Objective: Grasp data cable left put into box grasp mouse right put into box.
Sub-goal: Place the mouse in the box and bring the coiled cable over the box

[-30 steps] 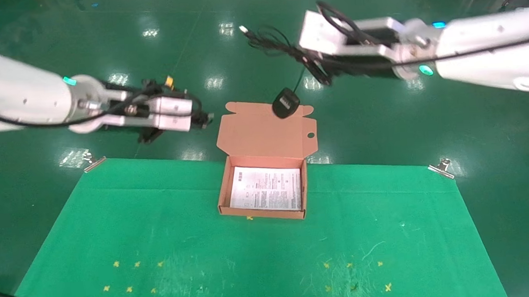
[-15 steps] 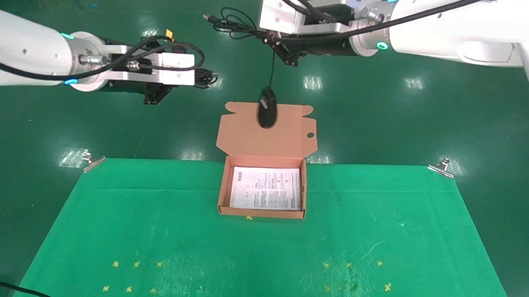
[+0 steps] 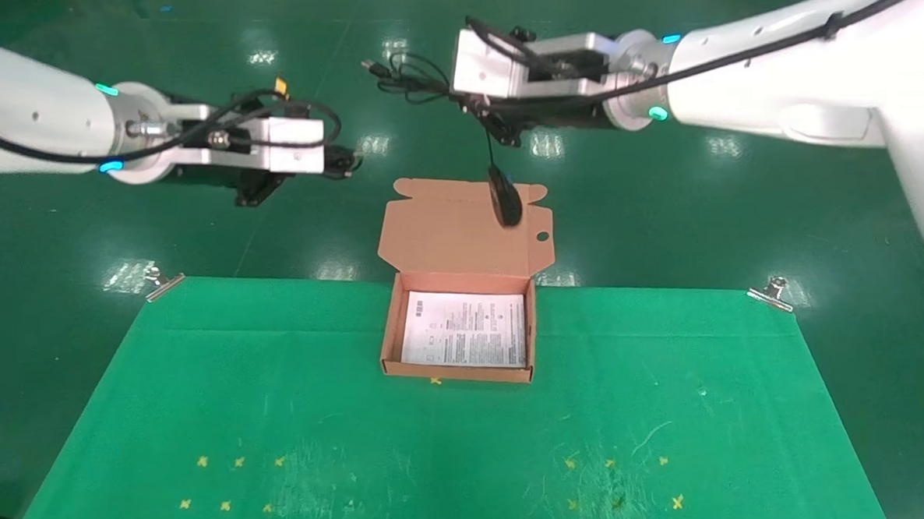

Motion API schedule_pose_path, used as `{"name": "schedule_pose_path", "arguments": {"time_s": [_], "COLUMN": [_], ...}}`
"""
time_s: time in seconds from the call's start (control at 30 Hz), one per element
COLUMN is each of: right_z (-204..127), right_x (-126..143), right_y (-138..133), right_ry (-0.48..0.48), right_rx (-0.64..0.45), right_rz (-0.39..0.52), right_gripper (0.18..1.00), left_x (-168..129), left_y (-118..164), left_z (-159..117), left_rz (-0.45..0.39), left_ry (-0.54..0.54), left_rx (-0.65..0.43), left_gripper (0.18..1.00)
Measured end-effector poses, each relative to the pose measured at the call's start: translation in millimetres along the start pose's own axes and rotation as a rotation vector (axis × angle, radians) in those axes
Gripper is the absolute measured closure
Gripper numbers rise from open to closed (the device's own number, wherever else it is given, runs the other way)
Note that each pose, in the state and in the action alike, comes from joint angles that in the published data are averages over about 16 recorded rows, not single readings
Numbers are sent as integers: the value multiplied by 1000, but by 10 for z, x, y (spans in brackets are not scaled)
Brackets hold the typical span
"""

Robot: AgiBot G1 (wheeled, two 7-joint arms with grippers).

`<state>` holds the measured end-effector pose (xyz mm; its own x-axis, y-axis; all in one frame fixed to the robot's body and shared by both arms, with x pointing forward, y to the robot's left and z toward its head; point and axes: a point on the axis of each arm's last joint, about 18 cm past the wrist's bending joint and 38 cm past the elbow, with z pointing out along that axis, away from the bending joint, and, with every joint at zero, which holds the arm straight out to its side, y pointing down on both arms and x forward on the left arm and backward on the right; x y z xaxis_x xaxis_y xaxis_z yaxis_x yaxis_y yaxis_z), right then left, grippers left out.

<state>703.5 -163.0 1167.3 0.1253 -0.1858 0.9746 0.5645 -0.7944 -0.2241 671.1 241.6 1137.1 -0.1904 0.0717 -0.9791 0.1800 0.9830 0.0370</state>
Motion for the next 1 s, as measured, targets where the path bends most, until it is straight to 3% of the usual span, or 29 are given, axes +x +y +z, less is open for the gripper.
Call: {"name": "schedule_pose_path", "arguments": {"time_s": [0.6,1.0], "right_z": [296,470], "right_x": [-615,-1062], "right_y": [112,81], "right_ry": [-108,-175], "right_rx": [-13,-11], "right_rz": [40,71], "right_gripper": [960,960], "left_x": [441,553], "left_y": [266,345], "left_z": [-121,-208], "left_rz": [-32,-43], "left_ry": [110,138], "left_rx": [-122,-161], "left_gripper": [926,927]}}
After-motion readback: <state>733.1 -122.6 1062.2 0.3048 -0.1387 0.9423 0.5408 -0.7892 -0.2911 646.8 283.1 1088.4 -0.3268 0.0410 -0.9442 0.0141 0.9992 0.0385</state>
